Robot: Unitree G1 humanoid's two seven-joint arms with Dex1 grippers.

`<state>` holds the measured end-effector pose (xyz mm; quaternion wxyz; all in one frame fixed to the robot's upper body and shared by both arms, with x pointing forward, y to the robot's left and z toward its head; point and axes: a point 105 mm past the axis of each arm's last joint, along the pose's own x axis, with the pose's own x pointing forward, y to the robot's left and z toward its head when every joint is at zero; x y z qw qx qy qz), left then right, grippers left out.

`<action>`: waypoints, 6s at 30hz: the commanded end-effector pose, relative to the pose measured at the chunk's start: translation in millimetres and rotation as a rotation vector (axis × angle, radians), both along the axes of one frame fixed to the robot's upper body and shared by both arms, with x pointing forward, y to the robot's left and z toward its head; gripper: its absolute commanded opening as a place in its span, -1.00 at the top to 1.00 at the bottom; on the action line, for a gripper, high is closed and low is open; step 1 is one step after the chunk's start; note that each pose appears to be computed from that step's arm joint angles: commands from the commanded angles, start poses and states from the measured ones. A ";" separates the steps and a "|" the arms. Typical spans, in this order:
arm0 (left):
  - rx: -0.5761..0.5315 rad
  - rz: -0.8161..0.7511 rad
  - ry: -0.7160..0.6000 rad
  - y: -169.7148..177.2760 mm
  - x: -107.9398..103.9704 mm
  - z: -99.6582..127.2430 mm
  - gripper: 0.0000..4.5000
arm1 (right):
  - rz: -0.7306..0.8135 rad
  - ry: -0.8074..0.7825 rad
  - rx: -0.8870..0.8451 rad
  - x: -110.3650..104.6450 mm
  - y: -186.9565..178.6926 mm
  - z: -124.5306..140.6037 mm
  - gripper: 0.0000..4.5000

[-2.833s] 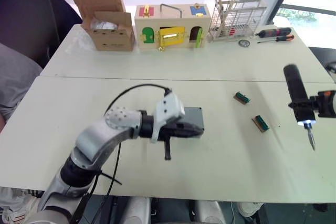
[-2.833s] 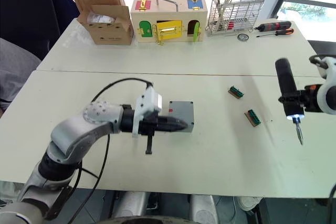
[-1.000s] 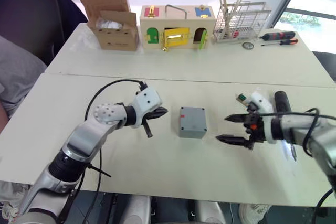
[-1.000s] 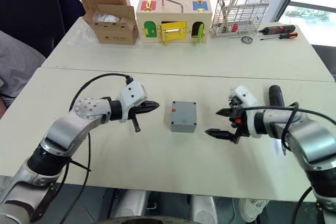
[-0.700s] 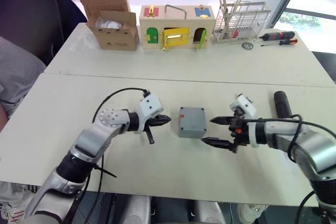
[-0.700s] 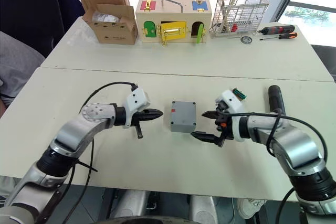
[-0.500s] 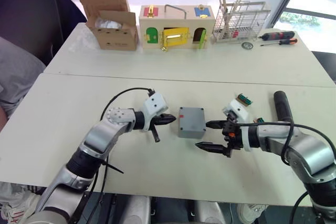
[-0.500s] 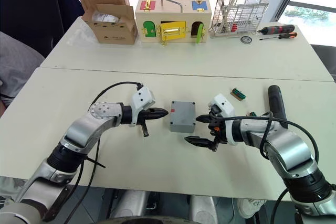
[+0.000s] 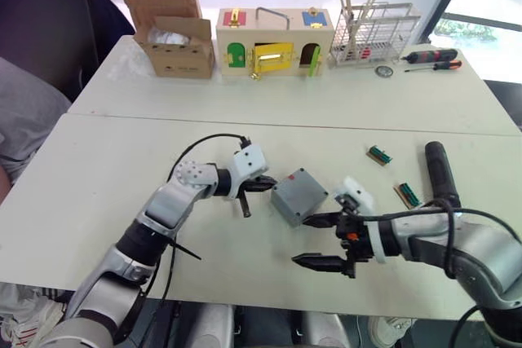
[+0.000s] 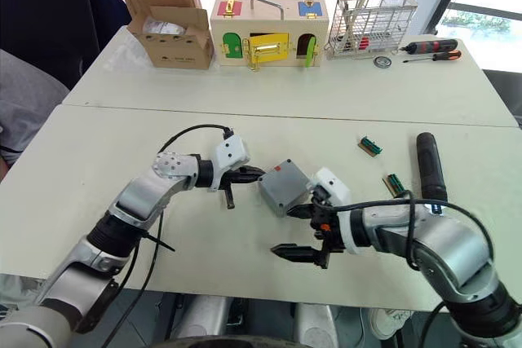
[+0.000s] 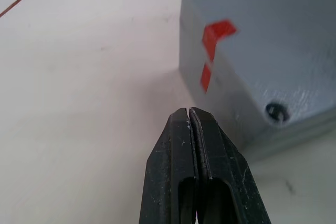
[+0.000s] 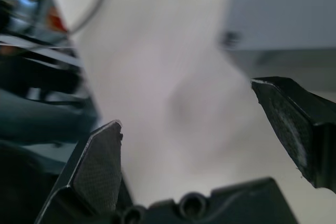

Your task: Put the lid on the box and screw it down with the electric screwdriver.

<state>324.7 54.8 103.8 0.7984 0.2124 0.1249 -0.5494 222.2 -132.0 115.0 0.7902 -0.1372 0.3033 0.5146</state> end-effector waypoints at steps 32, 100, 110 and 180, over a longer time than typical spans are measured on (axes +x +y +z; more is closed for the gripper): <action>-0.055 0.005 0.012 -13.5 -16.1 -3.2 1.00 | 0.075 -0.132 -0.011 27.0 8.7 -6.3 -0.99; -0.251 -0.048 -0.034 -28.7 -31.9 69.7 1.00 | -0.816 -0.462 0.155 142.6 -157.1 12.7 0.98; -0.248 -0.053 -0.029 -29.1 -32.3 66.9 1.00 | -0.838 -0.505 0.222 137.5 -158.1 37.6 0.98; -0.156 -0.100 0.057 -1.2 -61.7 59.0 1.00 | -0.307 -0.337 0.307 76.0 -39.0 48.5 -0.99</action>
